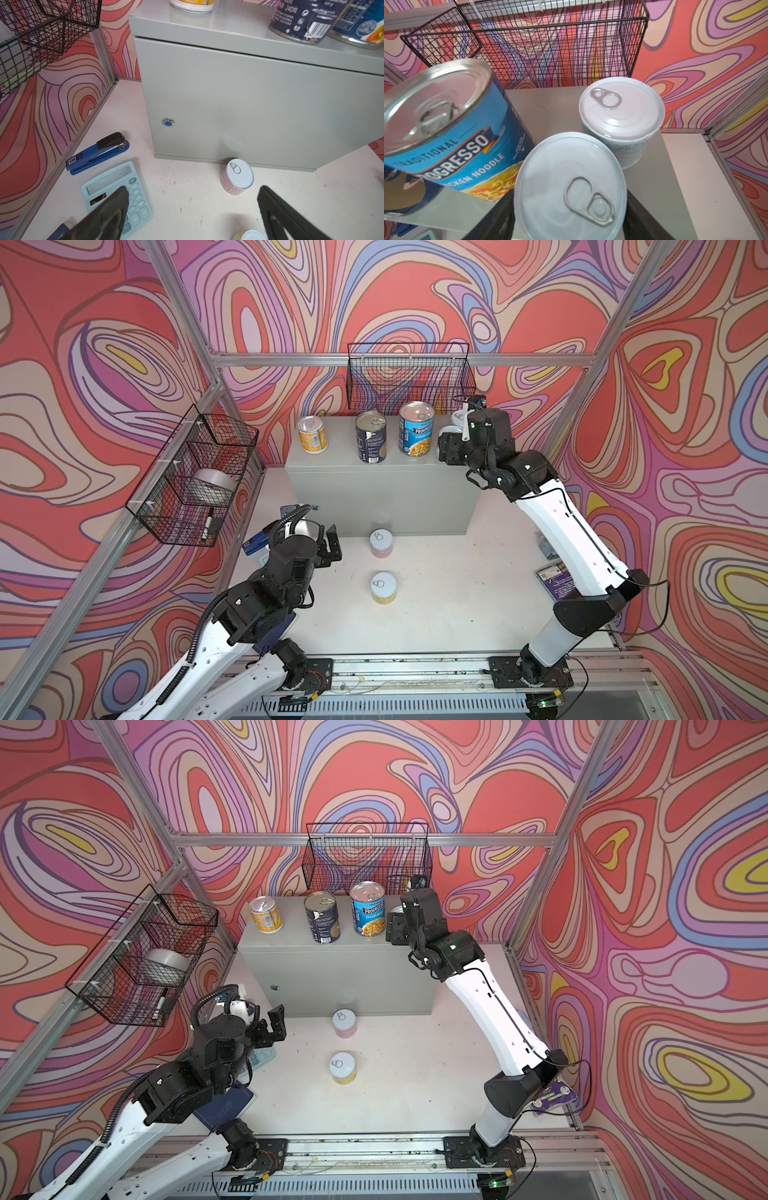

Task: Place and organize the canned foods onto the counter
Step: 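Lower the pale-blue can beside the Progresso can on the cabinet top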

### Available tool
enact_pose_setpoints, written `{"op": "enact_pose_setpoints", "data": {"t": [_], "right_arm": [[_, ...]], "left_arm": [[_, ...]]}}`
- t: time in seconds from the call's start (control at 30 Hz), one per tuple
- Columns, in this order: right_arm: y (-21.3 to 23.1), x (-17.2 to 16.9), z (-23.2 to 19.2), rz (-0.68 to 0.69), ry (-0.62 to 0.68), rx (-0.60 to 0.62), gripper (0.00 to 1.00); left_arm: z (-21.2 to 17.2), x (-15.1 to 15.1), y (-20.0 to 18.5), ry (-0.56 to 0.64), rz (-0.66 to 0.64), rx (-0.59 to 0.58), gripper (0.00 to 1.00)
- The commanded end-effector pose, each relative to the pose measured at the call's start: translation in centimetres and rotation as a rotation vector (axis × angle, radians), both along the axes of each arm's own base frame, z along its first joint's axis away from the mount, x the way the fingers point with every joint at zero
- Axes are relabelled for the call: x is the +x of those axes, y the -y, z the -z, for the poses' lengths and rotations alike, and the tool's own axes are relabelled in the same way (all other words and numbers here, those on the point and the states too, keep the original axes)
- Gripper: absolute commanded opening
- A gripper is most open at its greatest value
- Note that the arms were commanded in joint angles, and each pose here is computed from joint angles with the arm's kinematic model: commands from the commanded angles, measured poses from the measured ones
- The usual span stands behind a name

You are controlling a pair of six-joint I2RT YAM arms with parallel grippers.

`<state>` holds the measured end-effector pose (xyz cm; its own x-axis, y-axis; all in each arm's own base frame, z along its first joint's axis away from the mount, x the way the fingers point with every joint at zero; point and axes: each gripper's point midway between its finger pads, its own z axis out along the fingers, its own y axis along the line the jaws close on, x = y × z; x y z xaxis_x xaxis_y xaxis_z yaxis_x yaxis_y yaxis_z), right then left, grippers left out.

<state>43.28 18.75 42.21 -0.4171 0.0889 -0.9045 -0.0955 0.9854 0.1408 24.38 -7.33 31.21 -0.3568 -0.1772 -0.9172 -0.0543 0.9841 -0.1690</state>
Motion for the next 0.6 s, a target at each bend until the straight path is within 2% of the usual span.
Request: {"op": "enact_pose_setpoints", "data": {"t": [0.0,0.23,0.57], "right_arm": [[-0.18,0.49,-1.86,-0.005,0.05,0.048,0.49],[-0.29,0.69,-1.6,-0.009,0.053,0.054,0.53],[-0.44,0.49,-1.22,-0.021,0.058,0.068,0.75]], "left_arm": [[0.28,-0.11,0.05,-0.012,0.0,-0.008,1.0],[0.47,-0.03,0.21,-0.016,0.004,-0.008,1.0],[0.56,-0.1,0.38,-0.017,0.015,-0.014,1.0]]}}
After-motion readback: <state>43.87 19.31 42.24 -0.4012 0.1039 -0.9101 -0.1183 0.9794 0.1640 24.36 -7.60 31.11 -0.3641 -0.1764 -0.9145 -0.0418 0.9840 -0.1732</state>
